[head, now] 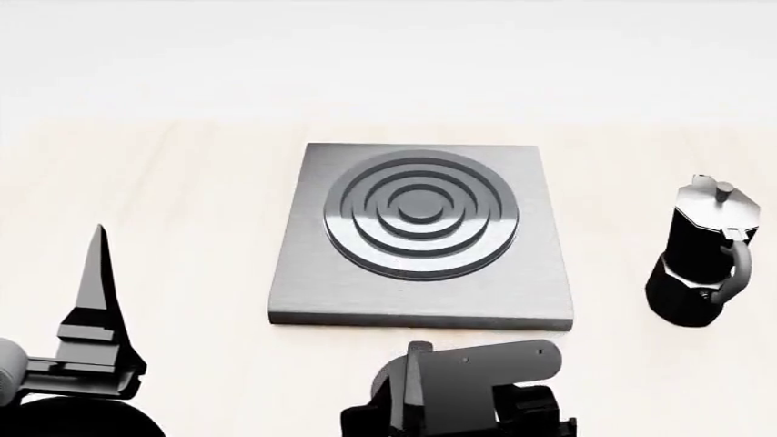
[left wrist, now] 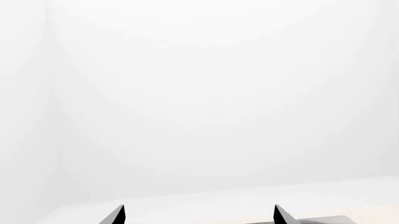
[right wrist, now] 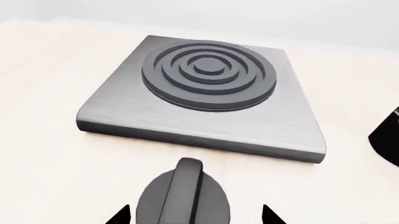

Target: Turn on the stove.

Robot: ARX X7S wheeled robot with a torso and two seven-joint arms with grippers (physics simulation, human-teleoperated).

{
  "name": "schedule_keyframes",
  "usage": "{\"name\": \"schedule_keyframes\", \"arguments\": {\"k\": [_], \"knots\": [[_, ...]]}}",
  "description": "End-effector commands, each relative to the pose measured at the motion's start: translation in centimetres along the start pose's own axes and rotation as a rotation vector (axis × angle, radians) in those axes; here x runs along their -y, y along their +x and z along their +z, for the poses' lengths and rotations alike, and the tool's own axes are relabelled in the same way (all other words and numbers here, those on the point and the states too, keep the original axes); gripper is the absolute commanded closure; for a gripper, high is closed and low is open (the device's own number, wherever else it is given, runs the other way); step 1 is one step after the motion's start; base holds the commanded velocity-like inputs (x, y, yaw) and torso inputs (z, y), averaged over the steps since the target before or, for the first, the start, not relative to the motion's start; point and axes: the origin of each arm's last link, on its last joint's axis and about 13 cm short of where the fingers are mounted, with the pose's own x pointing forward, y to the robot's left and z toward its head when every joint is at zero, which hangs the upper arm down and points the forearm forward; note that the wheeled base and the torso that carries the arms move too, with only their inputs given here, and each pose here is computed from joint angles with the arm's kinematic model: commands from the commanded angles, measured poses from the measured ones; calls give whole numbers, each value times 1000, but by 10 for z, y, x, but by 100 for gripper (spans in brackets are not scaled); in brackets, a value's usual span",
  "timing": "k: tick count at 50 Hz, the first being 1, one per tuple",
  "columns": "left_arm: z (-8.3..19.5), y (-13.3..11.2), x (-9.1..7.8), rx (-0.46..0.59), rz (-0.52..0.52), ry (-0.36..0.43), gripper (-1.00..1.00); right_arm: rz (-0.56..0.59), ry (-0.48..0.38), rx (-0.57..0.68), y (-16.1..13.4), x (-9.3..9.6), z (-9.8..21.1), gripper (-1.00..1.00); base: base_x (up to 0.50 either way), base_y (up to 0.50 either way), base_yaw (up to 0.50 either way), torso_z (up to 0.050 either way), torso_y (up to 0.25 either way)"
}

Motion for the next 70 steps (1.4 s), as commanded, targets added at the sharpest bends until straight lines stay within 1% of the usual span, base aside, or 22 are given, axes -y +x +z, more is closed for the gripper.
{"name": "schedule_keyframes", "arguments": {"k": [1,7,24,33,35,44,70], "knots": [[-1,0,0,-1,-2,0,-100,2,4,-26,11,1,-7,-100,0,0,0,0,0],[0,0,0,-1,-1,2,-100,8,14,-28,13,0,-8,-100,0,0,0,0,0],[-1,0,0,-4,-1,2,-100,4,9,-63,28,0,-16,-100,0,0,0,0,0],[-2,1,0,-6,1,4,-100,19,9,-85,32,-2,-17,-100,0,0,0,0,0],[-2,0,1,-5,-1,2,-100,18,0,-88,33,-2,-19,-100,0,0,0,0,0],[-2,0,0,-6,0,0,-100,19,3,-98,34,-1,-17,-100,0,0,0,0,0],[-1,1,0,-7,-1,4,-100,23,17,-143,37,0,-26,-100,0,0,0,0,0]]}}
